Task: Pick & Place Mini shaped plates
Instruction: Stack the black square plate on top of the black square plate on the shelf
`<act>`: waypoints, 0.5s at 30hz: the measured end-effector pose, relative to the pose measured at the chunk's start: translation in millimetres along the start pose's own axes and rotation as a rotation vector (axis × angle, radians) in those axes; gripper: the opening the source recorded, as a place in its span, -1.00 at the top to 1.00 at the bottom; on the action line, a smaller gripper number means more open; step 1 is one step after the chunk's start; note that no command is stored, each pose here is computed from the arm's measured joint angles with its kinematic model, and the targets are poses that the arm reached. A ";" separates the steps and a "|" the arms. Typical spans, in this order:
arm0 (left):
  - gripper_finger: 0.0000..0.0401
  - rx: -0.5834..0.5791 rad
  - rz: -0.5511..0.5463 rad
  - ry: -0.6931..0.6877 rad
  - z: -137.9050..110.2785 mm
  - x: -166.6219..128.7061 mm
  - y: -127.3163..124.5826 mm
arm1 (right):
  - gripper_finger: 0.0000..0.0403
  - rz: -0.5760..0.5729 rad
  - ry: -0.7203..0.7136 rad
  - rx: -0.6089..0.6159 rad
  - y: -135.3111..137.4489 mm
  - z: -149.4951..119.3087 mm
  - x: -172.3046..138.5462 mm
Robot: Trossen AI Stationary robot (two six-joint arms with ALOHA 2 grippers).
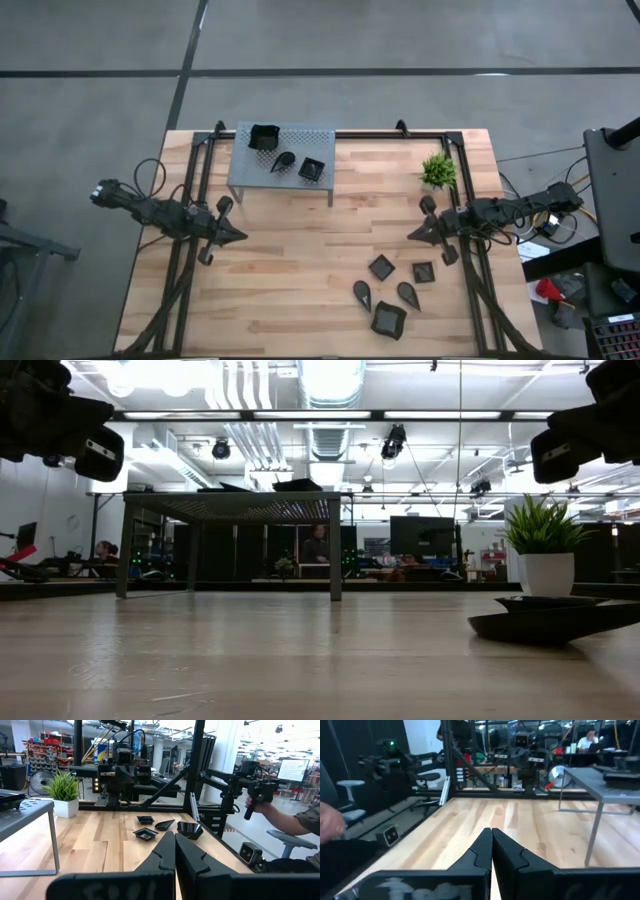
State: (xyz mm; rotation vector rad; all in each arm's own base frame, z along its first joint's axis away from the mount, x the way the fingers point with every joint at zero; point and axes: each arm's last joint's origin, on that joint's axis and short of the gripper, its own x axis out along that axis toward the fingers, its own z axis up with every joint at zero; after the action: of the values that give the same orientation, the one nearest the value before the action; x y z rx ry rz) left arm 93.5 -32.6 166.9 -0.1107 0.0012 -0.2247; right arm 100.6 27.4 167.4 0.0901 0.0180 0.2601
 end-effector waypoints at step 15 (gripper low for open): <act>1.00 0.000 0.000 0.003 -0.3 0.2 0.0 | 0.96 0.042 -0.165 0.379 1.4 16.6 1.5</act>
State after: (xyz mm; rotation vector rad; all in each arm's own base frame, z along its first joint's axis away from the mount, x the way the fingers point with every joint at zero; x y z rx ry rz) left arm 93.7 -32.7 166.5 -0.1108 0.0038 -0.2245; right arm 102.2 27.7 184.0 0.4892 -0.0987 0.2883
